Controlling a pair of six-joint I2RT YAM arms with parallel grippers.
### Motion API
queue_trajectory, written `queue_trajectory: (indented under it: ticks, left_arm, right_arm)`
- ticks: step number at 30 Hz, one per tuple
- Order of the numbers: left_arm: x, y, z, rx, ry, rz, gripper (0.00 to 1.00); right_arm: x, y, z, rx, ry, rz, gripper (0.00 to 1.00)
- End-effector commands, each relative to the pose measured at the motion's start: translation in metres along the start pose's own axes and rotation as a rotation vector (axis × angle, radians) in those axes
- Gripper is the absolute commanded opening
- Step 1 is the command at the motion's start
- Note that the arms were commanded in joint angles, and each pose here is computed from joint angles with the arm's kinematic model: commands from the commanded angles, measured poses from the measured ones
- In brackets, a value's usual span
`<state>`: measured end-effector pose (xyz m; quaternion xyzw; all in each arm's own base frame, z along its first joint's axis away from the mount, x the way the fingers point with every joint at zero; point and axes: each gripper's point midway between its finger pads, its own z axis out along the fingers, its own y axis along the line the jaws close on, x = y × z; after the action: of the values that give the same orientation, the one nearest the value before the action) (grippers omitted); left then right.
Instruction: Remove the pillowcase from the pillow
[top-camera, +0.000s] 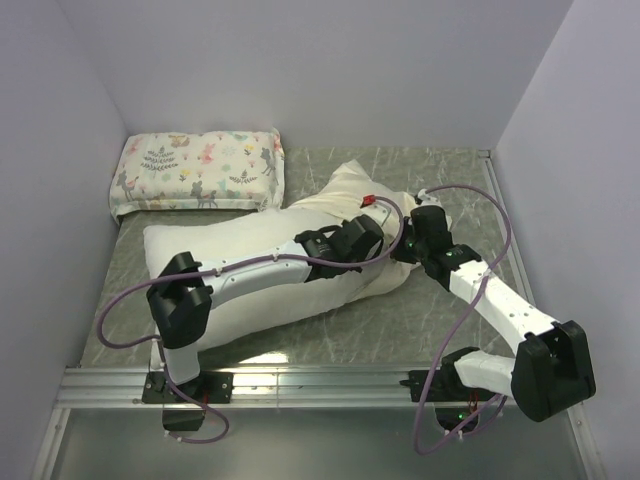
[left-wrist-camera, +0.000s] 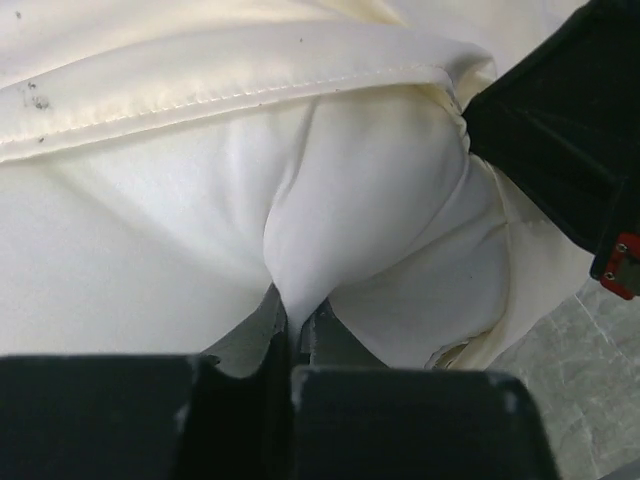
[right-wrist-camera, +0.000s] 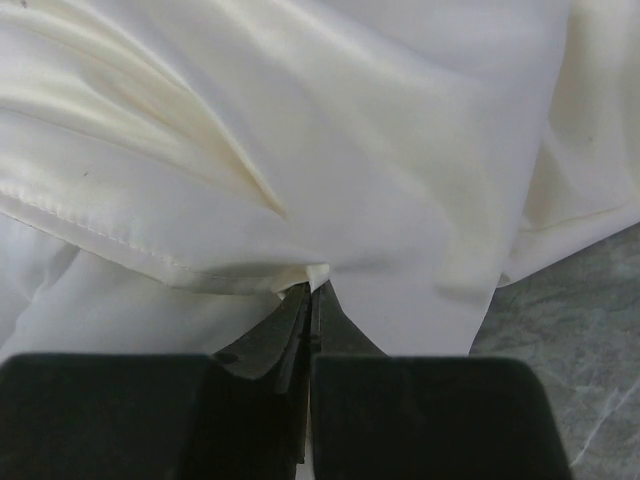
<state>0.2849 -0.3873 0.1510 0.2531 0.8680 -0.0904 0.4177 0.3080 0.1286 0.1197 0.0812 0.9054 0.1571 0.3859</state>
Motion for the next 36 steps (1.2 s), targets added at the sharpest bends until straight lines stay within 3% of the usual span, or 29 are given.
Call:
queue_trajectory:
  ticks: [1,9,17,28,36]
  left_arm:
    - [0.008,0.022,0.002,-0.089,0.044,-0.035,0.0]
    - [-0.04,0.109,-0.074,-0.165,-0.131,-0.282,0.0]
    - [-0.047,0.186,-0.139,-0.235,-0.255,-0.419,0.0]
    - [-0.083,0.196,-0.225,-0.124,-0.453,-0.481,0.0]
    - [-0.108,0.204,-0.293,-0.073,-0.605,-0.529,0.0]
  right_arm:
    - [-0.015,0.013,-0.002,-0.026,-0.042,-0.019,0.0]
    - [-0.02,-0.028,0.006,0.142,-0.047,0.008,0.0]
    - [-0.032,-0.061,0.006,0.185,-0.079,0.096,0.0]
    - [-0.055,-0.064,-0.018,0.204,-0.156,0.125,0.0]
    - [-0.111,-0.063,-0.05,0.228,-0.267,0.189,0.0]
